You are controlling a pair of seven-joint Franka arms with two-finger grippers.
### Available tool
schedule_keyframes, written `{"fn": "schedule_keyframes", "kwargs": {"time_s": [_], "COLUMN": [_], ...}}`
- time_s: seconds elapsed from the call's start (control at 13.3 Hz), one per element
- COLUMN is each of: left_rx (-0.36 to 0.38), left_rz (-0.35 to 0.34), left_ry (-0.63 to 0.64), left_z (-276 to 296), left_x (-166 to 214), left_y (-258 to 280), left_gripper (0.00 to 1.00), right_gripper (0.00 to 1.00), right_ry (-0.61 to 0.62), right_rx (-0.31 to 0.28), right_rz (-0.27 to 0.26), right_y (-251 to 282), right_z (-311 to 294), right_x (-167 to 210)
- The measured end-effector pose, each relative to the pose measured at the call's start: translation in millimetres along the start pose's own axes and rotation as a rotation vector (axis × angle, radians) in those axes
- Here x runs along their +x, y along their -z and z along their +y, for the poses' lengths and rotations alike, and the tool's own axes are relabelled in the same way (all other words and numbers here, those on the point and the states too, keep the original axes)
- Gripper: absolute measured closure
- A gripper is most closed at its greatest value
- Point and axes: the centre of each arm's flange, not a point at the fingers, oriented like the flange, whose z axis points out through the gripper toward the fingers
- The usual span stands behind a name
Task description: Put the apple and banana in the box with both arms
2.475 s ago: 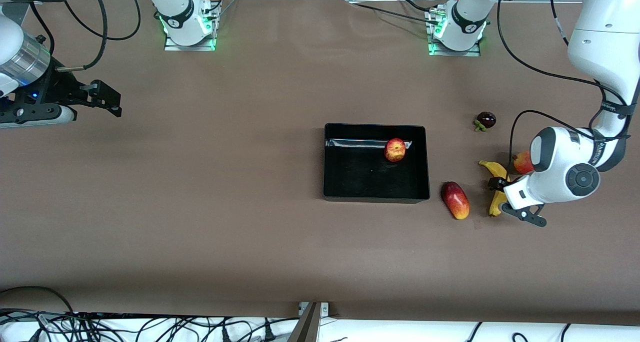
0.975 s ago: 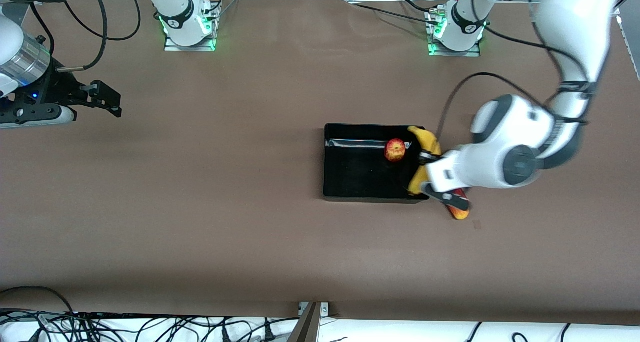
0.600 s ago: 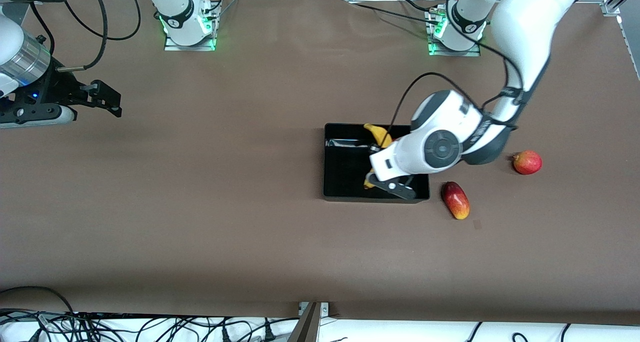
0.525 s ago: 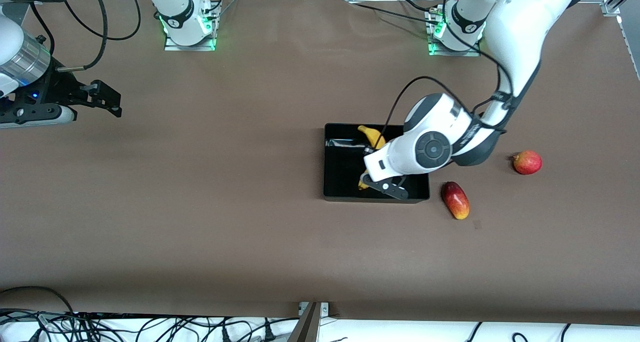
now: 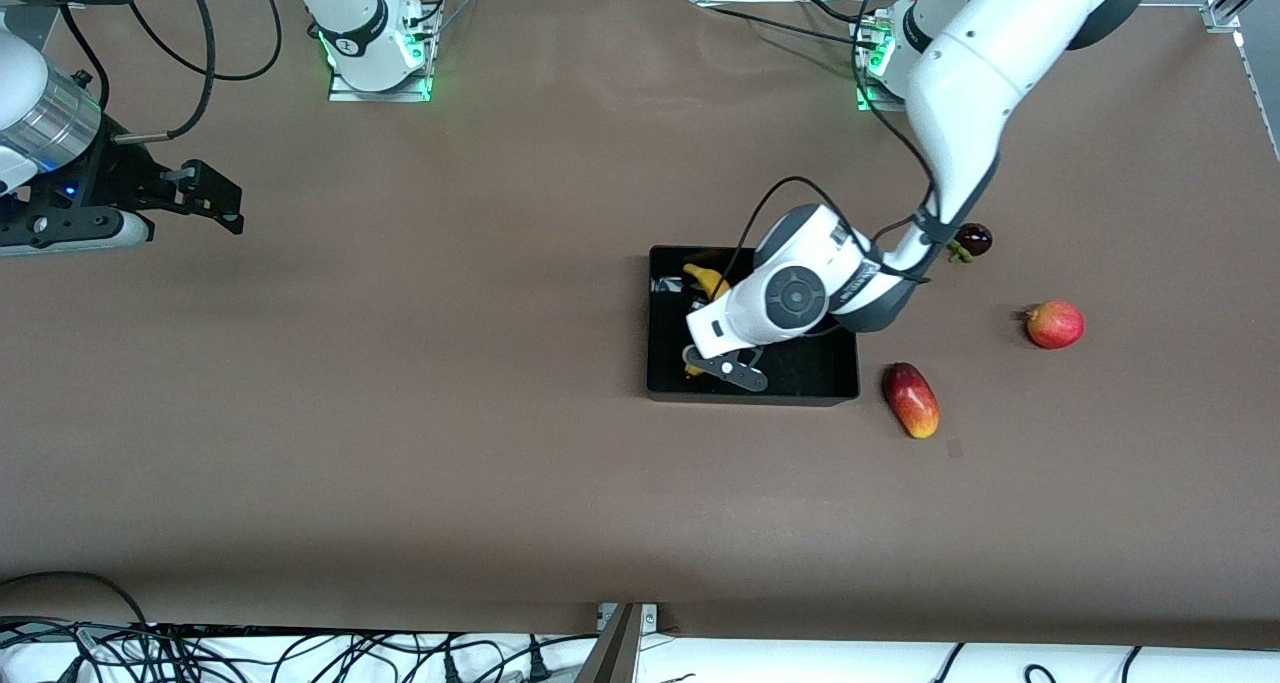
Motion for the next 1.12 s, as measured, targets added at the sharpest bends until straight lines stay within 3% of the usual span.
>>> {"fn": "schedule_keyframes", "kwargs": {"time_s": [0.15,0.38,0.67,0.9,1.12], "left_rx": [0.009,0.02,0.097,0.129,0.142], "left_rz": [0.004,0.018,0.0,0.045,0.022], "left_ry": [0.007,0.037,0.118,0.215,0.296], "left_z": [0,-19,-67,-119,-160], "left_x": [1,7,-6,-29,-54], "left_y": [-1,28,163,264,327], "left_gripper": [0.63,0.37,0.01,0.0,0.0], "right_gripper": [0.0,0.0,0.0,0.0,0.0], "right_ry": [0.0,0.0,0.0,0.0,0.0], "right_rx": [0.0,0.0,0.0,0.0,0.0], "right_rz": [0.0,0.0,0.0,0.0,0.0], "right_y": [0,0,0,0,-1], "right_z": [0,0,0,0,0], "right_x": [0,0,0,0,0]}}
